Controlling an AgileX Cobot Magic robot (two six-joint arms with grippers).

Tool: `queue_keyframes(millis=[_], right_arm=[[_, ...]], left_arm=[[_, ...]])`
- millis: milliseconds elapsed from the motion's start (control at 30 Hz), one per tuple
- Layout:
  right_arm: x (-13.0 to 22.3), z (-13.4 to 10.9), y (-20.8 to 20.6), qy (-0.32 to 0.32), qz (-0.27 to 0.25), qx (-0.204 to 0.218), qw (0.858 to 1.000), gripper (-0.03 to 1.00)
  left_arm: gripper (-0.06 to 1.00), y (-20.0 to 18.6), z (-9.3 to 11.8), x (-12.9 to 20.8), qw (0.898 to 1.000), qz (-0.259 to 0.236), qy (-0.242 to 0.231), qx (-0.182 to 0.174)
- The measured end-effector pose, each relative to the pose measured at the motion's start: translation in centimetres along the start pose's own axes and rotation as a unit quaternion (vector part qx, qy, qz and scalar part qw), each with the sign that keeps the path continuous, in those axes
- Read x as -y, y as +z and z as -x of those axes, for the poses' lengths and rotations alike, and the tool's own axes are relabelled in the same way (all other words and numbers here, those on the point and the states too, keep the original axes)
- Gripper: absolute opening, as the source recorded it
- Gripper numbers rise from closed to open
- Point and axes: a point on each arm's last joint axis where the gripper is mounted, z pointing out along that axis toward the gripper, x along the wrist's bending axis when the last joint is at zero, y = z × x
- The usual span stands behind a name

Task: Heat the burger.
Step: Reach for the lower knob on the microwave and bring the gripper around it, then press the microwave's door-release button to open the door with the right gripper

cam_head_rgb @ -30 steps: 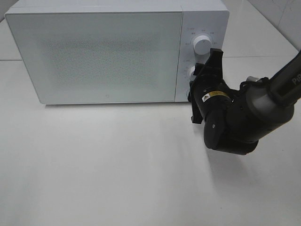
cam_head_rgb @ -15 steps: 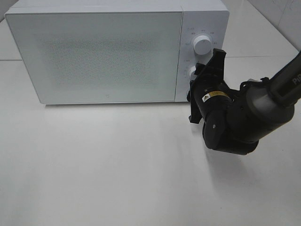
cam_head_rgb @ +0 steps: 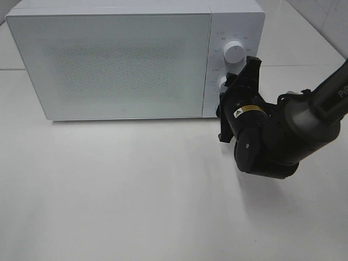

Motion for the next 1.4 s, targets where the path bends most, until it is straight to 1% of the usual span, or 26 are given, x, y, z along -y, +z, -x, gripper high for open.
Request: queue_keyframes(millis=[133, 467, 533, 567, 600, 633, 667, 733, 833, 900, 1100, 1167, 1267, 1300, 1333, 1400], right_arm=[[0.0, 0.0, 0.0, -0.001, 0.002, 0.000, 1.000, 0.43], [-0.1, 0.0, 0.0, -0.038, 0.007, 0.000, 0.999, 0.45], [0.2, -0.1, 0.0, -0.055, -0.004, -0.001, 0.998, 0.48], [0.2, -0.1, 0.0, -0.055, -0.004, -0.001, 0.998, 0.48], [0.9, -0.1, 0.0, -0.066, -0.023, -0.006, 0.998, 0.52], [1.2, -0.2, -0.1, -0.072, -0.031, -0.008, 0.997, 0.55], [1.2, -0.2, -0.1, -0.072, -0.031, -0.008, 0.997, 0.55], [1.5, -0.2, -0.1, -0.085, -0.040, -0.011, 0.996, 0.64], [1.5, -0.2, -0.1, -0.088, -0.040, -0.012, 0.995, 0.66], [1.7, -0.2, -0.2, -0.096, -0.043, -0.013, 0.994, 0.69], [1.8, -0.4, -0.6, -0.103, -0.048, -0.018, 0.993, 0.71], [1.3, -1.0, -1.5, -0.134, -0.048, -0.021, 0.990, 0.71], [1.2, -1.0, -1.8, -0.144, -0.048, -0.020, 0.988, 0.71], [1.0, -1.3, -2.2, -0.161, -0.048, -0.020, 0.986, 0.71], [0.8, -1.4, -2.7, -0.181, -0.055, -0.011, 0.982, 0.71], [0.8, -1.5, -2.9, -0.192, -0.062, -0.002, 0.979, 0.71]], left_arm=[[0.97, 0.0, 0.0, 0.0, 1.000, 0.000, 0.000, 0.000], [0.97, 0.0, 0.0, 0.0, 1.000, 0.000, 0.000, 0.000], [0.97, 0.0, 0.0, 0.0, 1.000, 0.000, 0.000, 0.000], [0.97, 0.0, 0.0, 0.0, 1.000, 0.000, 0.000, 0.000], [0.97, 0.0, 0.0, 0.0, 1.000, 0.000, 0.000, 0.000], [0.97, 0.0, 0.0, 0.0, 1.000, 0.000, 0.000, 0.000], [0.97, 0.0, 0.0, 0.0, 1.000, 0.000, 0.000, 0.000], [0.97, 0.0, 0.0, 0.0, 1.000, 0.000, 0.000, 0.000], [0.97, 0.0, 0.0, 0.0, 1.000, 0.000, 0.000, 0.000], [0.97, 0.0, 0.0, 0.0, 1.000, 0.000, 0.000, 0.000], [0.97, 0.0, 0.0, 0.0, 1.000, 0.000, 0.000, 0.000], [0.97, 0.0, 0.0, 0.0, 1.000, 0.000, 0.000, 0.000], [0.97, 0.0, 0.0, 0.0, 1.000, 0.000, 0.000, 0.000], [0.97, 0.0, 0.0, 0.0, 1.000, 0.000, 0.000, 0.000], [0.97, 0.0, 0.0, 0.0, 1.000, 0.000, 0.000, 0.000], [0.97, 0.0, 0.0, 0.0, 1.000, 0.000, 0.000, 0.000]])
